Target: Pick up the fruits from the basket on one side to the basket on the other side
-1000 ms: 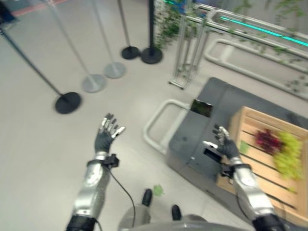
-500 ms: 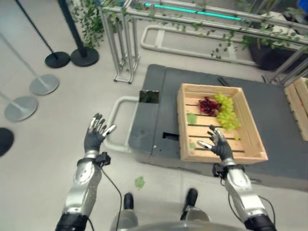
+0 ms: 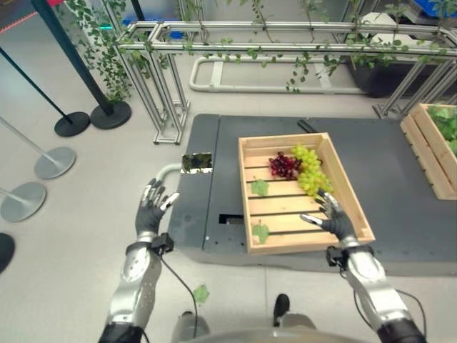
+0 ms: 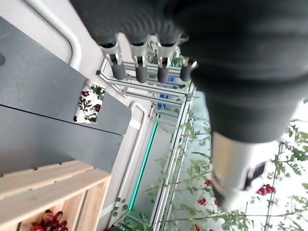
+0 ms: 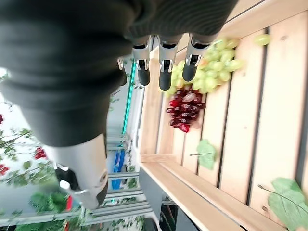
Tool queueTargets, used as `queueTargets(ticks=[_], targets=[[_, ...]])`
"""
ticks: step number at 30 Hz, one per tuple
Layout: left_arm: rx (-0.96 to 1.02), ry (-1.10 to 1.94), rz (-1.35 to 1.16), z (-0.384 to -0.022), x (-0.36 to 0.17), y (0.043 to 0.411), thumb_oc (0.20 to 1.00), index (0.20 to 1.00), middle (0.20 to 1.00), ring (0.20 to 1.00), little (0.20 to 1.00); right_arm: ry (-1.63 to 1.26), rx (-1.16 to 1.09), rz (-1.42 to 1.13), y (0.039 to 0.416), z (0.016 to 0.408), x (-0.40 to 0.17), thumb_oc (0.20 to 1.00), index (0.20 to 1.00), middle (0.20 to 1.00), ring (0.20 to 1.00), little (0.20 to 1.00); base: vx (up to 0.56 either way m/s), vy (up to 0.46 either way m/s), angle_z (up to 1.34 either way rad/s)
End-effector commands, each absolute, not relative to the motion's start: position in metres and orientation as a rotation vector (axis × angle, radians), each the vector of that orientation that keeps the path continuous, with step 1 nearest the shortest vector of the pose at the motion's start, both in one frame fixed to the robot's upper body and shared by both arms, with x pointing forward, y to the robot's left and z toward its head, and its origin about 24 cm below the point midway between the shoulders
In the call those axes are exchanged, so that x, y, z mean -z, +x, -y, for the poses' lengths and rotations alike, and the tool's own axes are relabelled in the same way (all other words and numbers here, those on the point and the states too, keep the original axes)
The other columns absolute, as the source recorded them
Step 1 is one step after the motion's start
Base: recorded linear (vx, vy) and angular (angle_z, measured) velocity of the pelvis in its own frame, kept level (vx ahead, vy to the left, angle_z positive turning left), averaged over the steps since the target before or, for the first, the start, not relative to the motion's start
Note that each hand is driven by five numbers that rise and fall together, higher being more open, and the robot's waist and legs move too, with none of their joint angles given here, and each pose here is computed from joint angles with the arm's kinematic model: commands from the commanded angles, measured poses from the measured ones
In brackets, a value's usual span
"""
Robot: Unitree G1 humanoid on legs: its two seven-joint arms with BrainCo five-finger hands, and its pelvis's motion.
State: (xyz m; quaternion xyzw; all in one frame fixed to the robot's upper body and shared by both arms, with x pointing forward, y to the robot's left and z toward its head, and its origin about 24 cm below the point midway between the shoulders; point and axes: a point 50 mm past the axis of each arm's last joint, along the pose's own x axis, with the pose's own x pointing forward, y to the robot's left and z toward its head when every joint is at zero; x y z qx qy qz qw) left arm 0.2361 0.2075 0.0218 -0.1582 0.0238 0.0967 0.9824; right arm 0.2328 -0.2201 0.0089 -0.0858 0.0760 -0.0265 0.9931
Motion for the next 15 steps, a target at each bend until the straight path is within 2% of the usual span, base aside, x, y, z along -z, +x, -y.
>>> queueTargets(ticks=[1,8,15], targets=[[-0.176,-0.320,0.051,-0.212,-0.041,0.236,1.000,1.000,1.000,1.000,1.000,-0.161,0.038,-0.016,0.240,0.219,-0.037,1.000,1.000,1.000,1.000,1.000,0.25,-0.002,-0.14],[-0.211,-0.324,-0.009,-0.213,-0.027,0.232,1.000,1.000,1.000,1.000,1.000,-0.182,0.073,-0.052,0.238,0.223,-0.029,1.000,1.000,1.000,1.000,1.000,0.28,0.125,-0.29],[-0.199,-0.287,-0.030,-0.216,-0.024,0.226,1.000,1.000,1.000,1.000,1.000,-0.131,0.051,-0.117,0.226,0.212,-0.013,1.000,1.000,1.000,1.000,1.000,0.23,0.234,0.11]])
